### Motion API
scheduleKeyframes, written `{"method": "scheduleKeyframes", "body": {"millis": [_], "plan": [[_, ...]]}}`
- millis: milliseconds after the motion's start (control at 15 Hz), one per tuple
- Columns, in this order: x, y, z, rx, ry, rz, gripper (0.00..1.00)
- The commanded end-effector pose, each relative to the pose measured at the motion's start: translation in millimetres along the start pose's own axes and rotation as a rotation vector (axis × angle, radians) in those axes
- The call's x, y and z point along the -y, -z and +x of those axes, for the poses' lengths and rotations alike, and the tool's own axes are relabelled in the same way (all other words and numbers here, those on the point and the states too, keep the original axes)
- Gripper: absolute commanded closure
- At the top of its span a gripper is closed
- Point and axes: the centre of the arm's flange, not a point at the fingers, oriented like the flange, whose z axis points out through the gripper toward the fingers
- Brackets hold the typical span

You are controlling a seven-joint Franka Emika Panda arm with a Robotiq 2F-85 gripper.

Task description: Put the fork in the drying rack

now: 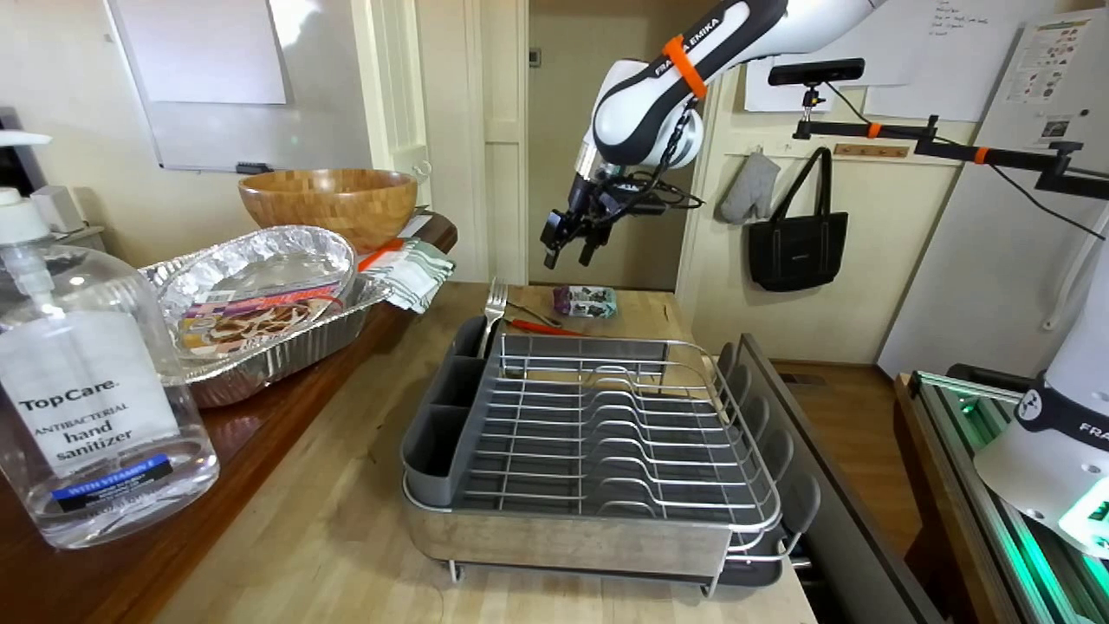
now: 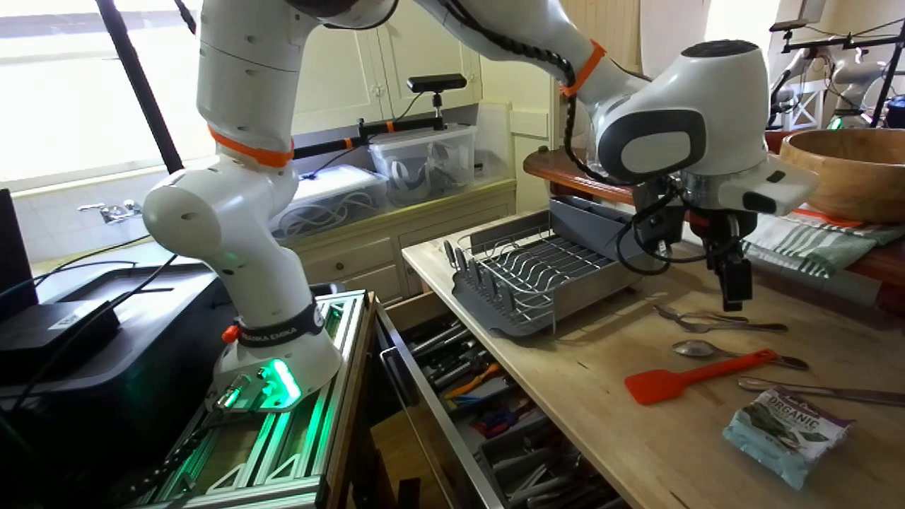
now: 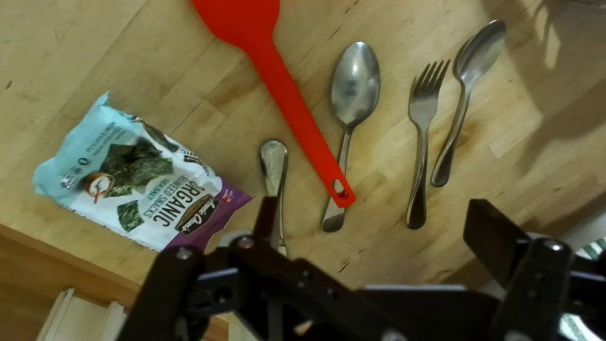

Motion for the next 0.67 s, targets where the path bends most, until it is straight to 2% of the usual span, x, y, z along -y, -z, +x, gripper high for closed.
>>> {"method": "scheduleKeyframes", "body": {"millis": [0,600], "plan": [[2.1,-23.3,21.2,0.048,-0.044,0.047,0.0],[19.6,-74.0,15.1,0.101,-0.001,0.09,0.0]]}}
